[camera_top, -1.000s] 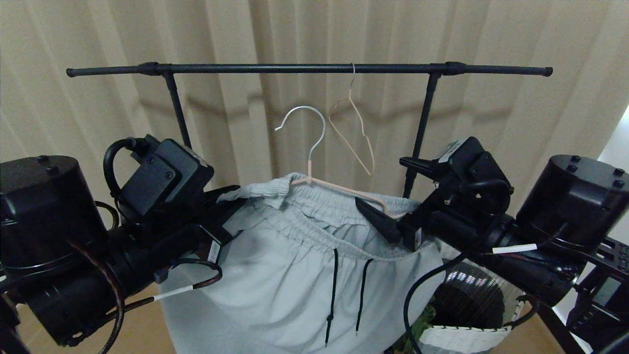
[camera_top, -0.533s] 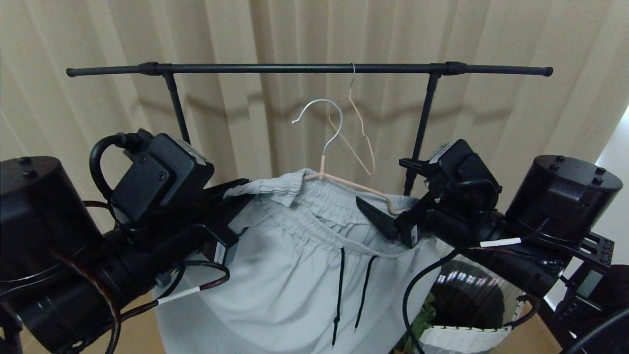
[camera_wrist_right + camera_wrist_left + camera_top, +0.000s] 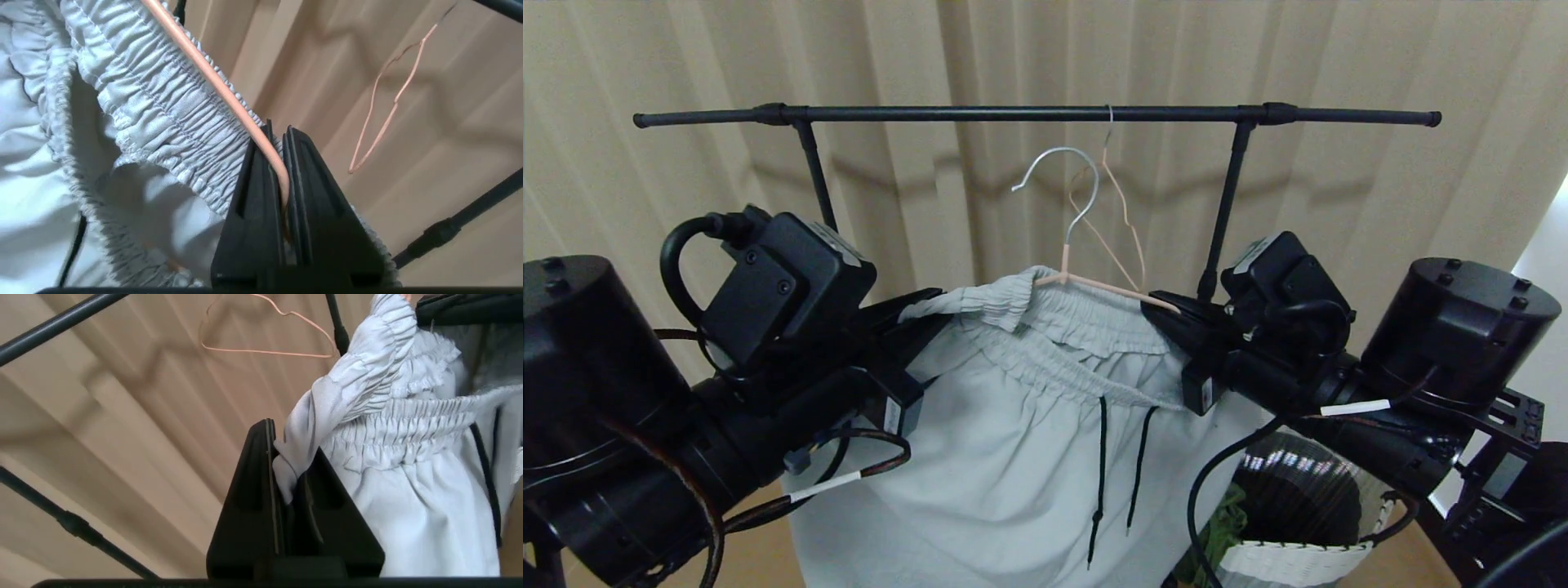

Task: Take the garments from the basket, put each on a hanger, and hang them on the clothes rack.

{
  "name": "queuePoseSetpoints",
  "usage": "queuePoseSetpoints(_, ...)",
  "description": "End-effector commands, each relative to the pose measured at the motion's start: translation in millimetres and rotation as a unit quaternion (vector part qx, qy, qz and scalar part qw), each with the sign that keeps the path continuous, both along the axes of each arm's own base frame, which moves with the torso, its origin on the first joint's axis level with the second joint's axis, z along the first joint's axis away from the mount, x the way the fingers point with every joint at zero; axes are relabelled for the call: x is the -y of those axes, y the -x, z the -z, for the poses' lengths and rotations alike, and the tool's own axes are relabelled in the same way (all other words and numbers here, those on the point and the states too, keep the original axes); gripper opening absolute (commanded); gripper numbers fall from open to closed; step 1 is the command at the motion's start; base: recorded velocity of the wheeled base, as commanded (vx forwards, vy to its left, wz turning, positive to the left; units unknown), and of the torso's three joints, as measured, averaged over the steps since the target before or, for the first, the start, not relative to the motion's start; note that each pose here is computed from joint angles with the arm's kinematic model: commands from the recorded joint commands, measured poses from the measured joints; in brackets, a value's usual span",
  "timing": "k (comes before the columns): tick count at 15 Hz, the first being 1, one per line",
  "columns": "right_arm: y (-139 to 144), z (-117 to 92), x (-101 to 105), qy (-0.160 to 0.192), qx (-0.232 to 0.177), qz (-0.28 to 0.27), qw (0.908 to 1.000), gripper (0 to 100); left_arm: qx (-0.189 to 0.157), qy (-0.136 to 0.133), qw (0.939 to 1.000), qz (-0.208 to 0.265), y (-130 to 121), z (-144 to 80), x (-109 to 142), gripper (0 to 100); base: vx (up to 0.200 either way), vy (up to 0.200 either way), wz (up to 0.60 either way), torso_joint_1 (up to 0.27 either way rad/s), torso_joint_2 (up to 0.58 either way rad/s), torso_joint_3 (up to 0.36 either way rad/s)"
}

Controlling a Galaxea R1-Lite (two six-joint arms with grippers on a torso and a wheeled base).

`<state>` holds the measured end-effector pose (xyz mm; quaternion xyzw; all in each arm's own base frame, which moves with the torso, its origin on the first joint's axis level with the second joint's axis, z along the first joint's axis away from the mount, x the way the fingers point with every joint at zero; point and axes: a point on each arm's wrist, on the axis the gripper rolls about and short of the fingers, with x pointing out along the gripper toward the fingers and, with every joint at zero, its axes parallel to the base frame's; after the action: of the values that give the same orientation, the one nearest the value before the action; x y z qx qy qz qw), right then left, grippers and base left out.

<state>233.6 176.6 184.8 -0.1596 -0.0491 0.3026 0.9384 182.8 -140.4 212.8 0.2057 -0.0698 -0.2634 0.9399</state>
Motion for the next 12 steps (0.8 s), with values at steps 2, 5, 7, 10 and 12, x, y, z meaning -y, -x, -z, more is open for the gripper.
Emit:
queuePoseSetpoints(2,0.2,-0.5,0.4,0.000,0.001,0.001,1.0000,0,0.000,0.001,1.0000,-0.001,-0.3,0.1,0.1,0,0.000,0.000,0.00,0.000,0.00,0.000)
queuePoseSetpoints(5,0.1,-5.0,0.4,-0.006,0.007,0.002,1.0000,0,-0.002,0.003,1.0000,-0.001,-0.3,0.1,0.1,0,0.000,0.000,0.00,0.000,0.00,0.000)
queuePoseSetpoints(7,1.2,-7.7,1.2,-0.009,0.011,0.002,0.9999,0,-0.005,0.003,1.0000,0.002,2.4,1.3,-1.9,0,0.000,0.000,0.00,0.000,0.00,0.000)
queuePoseSetpoints(10,0.3,-9.5,5.0,-0.011,0.013,0.009,0.9998,0,-0.008,0.014,0.9999,0.002,3.7,0.2,-2.5,100,0.000,0.000,0.00,0.000,0.00,0.000)
queuePoseSetpoints(12,0.4,-11.7,6.7,-0.013,0.016,0.012,0.9997,0,-0.012,0.023,0.9997,0.003,3.6,-0.2,-2.4,100,0.000,0.000,0.00,0.000,0.00,0.000)
